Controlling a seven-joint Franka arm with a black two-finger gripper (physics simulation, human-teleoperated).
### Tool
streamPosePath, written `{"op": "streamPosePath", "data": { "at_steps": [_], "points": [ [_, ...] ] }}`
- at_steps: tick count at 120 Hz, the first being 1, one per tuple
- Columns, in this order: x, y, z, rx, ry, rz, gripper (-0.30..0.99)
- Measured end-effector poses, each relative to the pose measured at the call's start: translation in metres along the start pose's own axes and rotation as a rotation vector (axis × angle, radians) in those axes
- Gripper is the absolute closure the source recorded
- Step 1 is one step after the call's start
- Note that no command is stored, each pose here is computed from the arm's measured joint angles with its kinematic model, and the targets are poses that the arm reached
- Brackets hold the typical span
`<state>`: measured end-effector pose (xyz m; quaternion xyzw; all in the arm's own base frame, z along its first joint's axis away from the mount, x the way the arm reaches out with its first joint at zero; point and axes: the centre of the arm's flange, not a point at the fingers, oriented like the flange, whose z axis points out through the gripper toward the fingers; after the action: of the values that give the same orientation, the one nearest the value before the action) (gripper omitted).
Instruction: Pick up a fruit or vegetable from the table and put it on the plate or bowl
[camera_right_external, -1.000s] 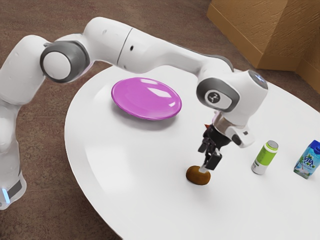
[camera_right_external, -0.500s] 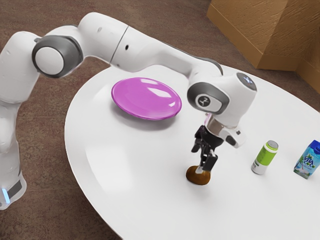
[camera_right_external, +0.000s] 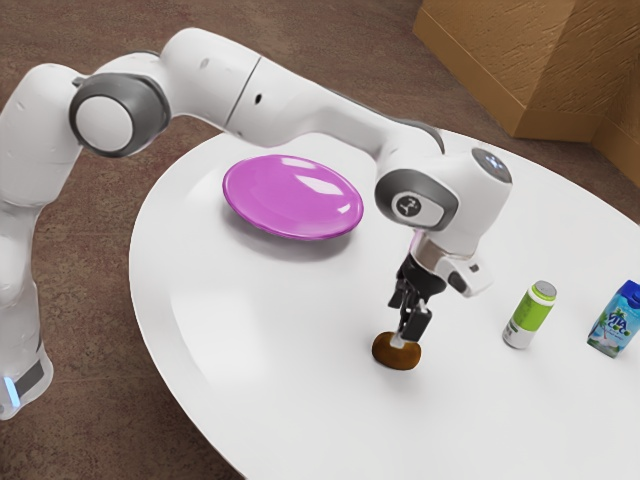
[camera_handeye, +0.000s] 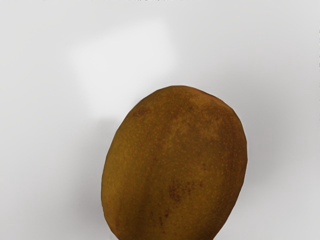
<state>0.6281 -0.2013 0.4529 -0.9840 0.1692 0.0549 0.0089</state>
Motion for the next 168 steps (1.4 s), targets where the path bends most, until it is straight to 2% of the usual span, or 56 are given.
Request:
{"op": "streamPosePath", "data": {
  "at_steps": [86, 106, 133, 150, 168],
  "points": [
    [0.020, -0.003, 0.050, -0.036, -0.021, 0.190, 0.00],
    [0.022, -0.003, 0.053, -0.038, -0.021, 0.206, 0.28],
    [0.023, -0.003, 0.056, -0.036, -0.021, 0.212, 0.34],
    [0.022, -0.003, 0.032, -0.015, 0.013, 0.214, 0.38],
    [0.016, -0.006, -0.044, 0.038, 0.101, 0.204, 0.35]
  ]
}}
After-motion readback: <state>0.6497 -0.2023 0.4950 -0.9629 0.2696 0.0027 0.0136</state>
